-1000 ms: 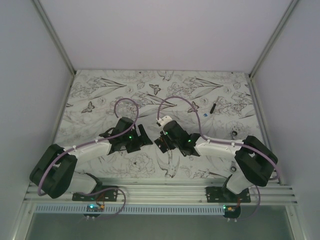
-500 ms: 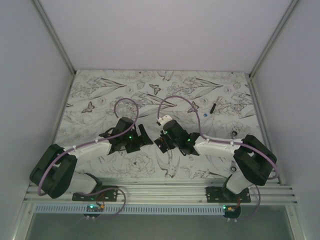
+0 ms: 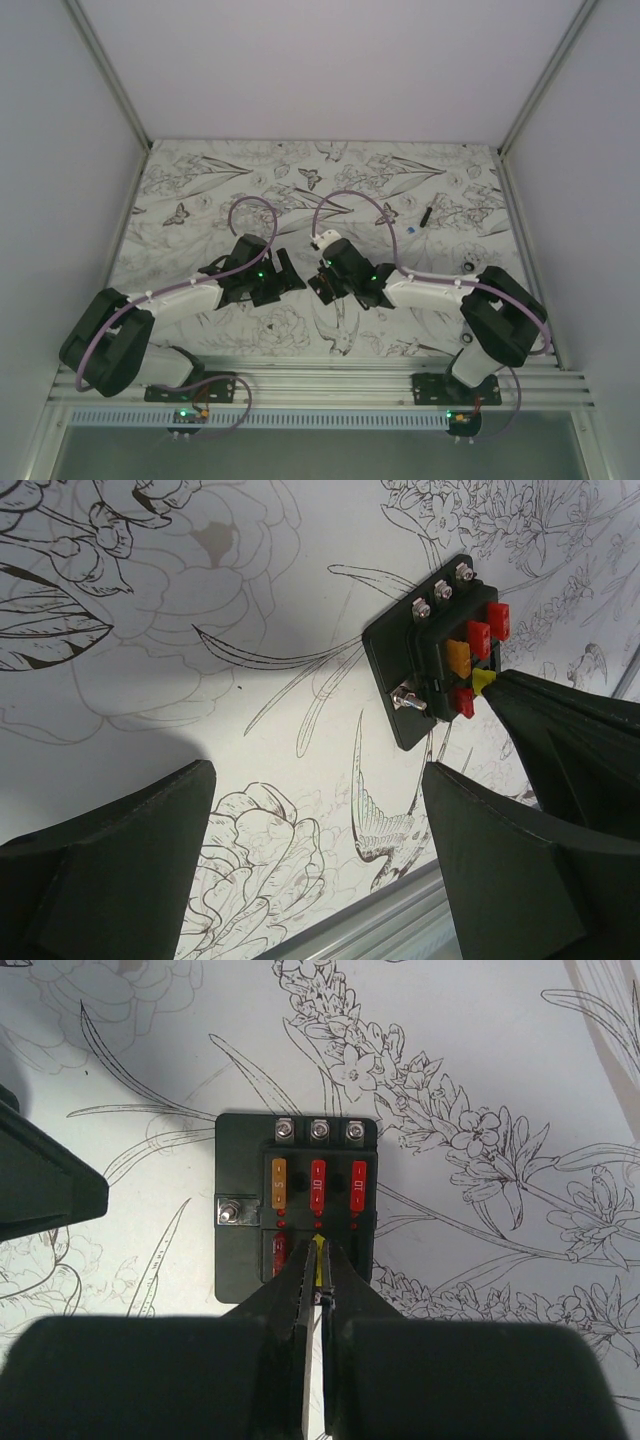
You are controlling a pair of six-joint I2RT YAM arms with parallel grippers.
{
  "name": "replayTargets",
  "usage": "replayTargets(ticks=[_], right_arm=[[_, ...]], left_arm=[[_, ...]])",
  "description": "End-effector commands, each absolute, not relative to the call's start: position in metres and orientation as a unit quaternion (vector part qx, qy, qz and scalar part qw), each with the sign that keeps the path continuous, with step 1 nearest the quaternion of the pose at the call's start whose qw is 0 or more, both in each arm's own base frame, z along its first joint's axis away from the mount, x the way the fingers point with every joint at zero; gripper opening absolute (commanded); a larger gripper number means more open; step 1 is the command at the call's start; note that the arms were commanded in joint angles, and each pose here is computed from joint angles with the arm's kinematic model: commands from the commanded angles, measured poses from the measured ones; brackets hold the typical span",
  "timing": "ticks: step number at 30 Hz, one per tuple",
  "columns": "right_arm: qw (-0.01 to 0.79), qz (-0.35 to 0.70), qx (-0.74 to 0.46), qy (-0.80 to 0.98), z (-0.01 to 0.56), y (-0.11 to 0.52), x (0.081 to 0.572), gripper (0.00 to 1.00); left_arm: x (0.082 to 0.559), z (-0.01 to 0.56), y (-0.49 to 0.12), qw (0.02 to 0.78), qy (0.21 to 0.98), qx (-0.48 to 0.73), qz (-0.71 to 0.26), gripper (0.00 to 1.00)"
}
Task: Snap on the fuse box
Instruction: Install the fuse at the fuse box base.
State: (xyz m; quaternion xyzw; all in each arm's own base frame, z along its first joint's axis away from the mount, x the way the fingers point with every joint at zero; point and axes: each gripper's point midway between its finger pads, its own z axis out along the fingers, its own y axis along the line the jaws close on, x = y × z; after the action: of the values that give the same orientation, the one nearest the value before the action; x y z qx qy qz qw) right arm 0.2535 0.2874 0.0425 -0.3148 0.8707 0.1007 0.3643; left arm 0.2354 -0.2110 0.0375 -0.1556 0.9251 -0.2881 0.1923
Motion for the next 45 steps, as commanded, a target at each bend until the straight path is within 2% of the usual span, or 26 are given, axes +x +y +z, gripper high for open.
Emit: replayTargets(ticks=[1,2,18,26,37,45], right_arm=[[0.328,0.076,-0.323,0.885,0.025,0.277,0.248,0.02],[0.322,0.072,-0.324,0.886,0.021,0.275,0.247,0.0],[0.214,0.035,-0.327,0.92,-0.032,0.232,0.2,0.0],[0.18,0.03,-0.295,0.938,-0.034,0.219,0.183,0.0],[0.185,0.017,-0.254,0.949,-0.033,0.209,0.192,0.0],[0.193,0.003,-0.28,0.941,-0.03,0.222,0.206,0.0]], left_arm=[[0.231,0.035,-0.206,0.184,0.928,-0.159,-0.283,0.89],[0.231,0.035,-0.206,0.184,0.928,-0.16,-0.283,0.89],[0.231,0.037,-0.205,0.187,0.926,-0.165,-0.283,0.91],[0.231,0.04,-0.202,0.193,0.925,-0.167,-0.281,0.91],[0.231,0.042,-0.198,0.197,0.924,-0.169,-0.281,0.92],[0.232,0.05,-0.194,0.21,0.92,-0.164,-0.287,0.92]])
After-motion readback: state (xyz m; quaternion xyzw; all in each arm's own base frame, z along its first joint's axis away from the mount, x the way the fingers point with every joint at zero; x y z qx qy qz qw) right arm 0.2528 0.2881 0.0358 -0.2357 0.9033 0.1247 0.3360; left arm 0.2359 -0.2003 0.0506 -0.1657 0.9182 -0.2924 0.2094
